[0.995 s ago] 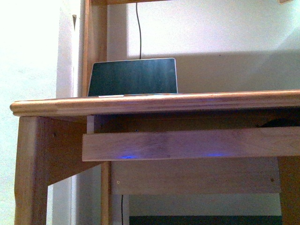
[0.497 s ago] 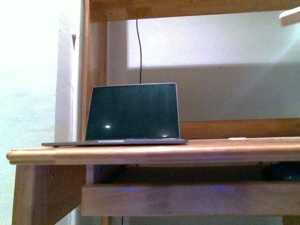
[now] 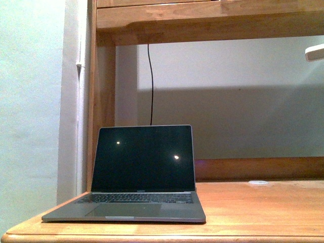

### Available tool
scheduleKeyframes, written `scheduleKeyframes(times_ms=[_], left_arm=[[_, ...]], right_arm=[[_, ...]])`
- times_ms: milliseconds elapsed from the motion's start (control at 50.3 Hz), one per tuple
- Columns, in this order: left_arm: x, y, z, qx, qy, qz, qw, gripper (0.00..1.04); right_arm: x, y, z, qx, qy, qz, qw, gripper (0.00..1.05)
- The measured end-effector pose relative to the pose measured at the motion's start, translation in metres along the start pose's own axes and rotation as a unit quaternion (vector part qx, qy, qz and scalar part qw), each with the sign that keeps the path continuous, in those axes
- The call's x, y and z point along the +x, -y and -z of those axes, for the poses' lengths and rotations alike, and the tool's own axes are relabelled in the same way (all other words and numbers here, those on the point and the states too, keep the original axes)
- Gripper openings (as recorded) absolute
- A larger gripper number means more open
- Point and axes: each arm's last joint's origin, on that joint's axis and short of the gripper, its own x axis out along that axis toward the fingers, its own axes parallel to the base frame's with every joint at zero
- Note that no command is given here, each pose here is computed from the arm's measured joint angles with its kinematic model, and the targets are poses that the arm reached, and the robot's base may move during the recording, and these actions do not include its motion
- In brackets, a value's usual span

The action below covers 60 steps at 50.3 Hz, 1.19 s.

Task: Place mouse

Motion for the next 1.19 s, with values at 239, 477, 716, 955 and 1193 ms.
scheduleKeyframes(times_ms=[239, 477, 716, 955, 1193], left_arm=[[0.0, 0.0, 0.0, 0.0, 0.0, 0.0, 1.0, 0.97], [0.029, 0.002, -0.002, -0.03, -0.155, 0.046, 0.986, 0.97], [0.088, 0.01, -0.015, 0.147, -0.147, 0.106, 0.972, 0.97], [0.141, 0.038, -0.005, 0.355, -0.104, 0.212, 0.904, 0.97], [0.176, 0.063, 0.016, 0.504, -0.041, 0.294, 0.811, 0.97]], right_arm=[[0.0, 0.0, 0.0, 0.0, 0.0, 0.0, 1.0, 0.97], [0.0, 0.0, 0.0, 0.0, 0.0, 0.0, 1.0, 0.97], [0.0, 0.0, 0.0, 0.0, 0.0, 0.0, 1.0, 0.97], [0.0, 0.0, 0.0, 0.0, 0.0, 0.0, 1.0, 0.97], [0.0, 0.0, 0.0, 0.0, 0.0, 0.0, 1.0, 0.97]])
